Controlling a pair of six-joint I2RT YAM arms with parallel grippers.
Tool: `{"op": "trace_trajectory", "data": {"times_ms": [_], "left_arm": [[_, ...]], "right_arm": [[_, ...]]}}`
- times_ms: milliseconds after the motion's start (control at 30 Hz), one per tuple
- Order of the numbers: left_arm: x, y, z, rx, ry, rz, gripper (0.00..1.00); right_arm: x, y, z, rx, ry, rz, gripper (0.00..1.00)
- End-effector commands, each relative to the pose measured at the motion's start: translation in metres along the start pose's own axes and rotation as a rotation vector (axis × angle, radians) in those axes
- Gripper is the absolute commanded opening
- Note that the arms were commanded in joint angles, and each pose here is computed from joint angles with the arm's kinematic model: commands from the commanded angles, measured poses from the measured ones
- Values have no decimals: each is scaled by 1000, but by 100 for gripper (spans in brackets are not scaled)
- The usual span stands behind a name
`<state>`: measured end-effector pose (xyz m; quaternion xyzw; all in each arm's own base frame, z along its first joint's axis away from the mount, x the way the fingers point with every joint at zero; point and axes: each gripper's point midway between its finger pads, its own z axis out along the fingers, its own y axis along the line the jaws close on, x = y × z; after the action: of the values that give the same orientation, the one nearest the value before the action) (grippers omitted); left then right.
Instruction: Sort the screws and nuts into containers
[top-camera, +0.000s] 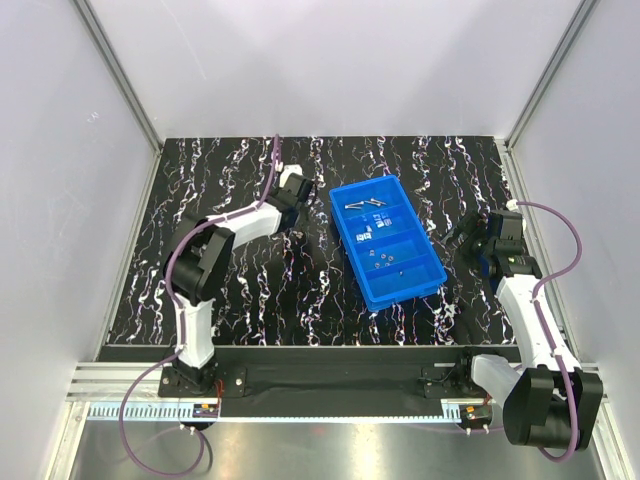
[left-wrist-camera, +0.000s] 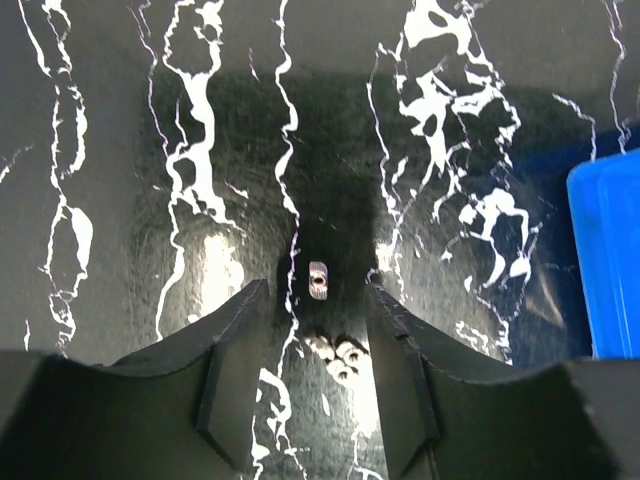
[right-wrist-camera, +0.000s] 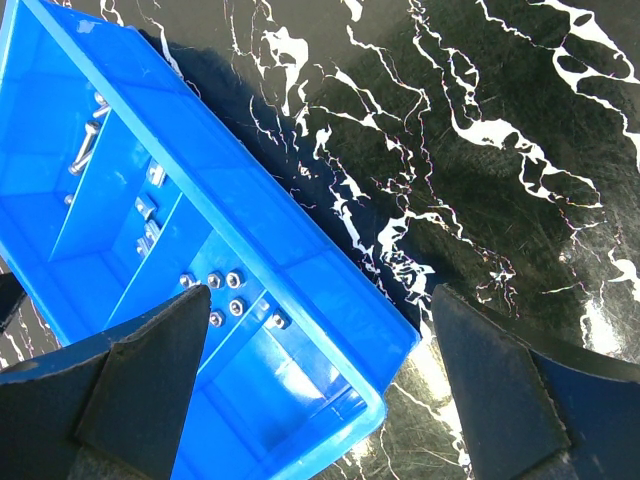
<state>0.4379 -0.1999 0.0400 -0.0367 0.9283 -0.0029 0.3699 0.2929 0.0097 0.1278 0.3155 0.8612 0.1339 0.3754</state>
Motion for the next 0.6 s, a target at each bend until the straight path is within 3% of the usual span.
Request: {"op": "trace_trajectory", "data": {"times_ms": [0, 300, 567], "left_arm": [[-21, 1, 9, -13, -45, -13, 46], [-5, 3, 24, -26, 0, -6, 43], [4, 6, 27, -24, 28, -4, 23]], "right_arm": [[-7, 4, 0, -8, -20, -9, 100], [-8, 4, 0, -2, -24, -9, 100], [-10, 8, -1, -17, -21, -6, 100]]}}
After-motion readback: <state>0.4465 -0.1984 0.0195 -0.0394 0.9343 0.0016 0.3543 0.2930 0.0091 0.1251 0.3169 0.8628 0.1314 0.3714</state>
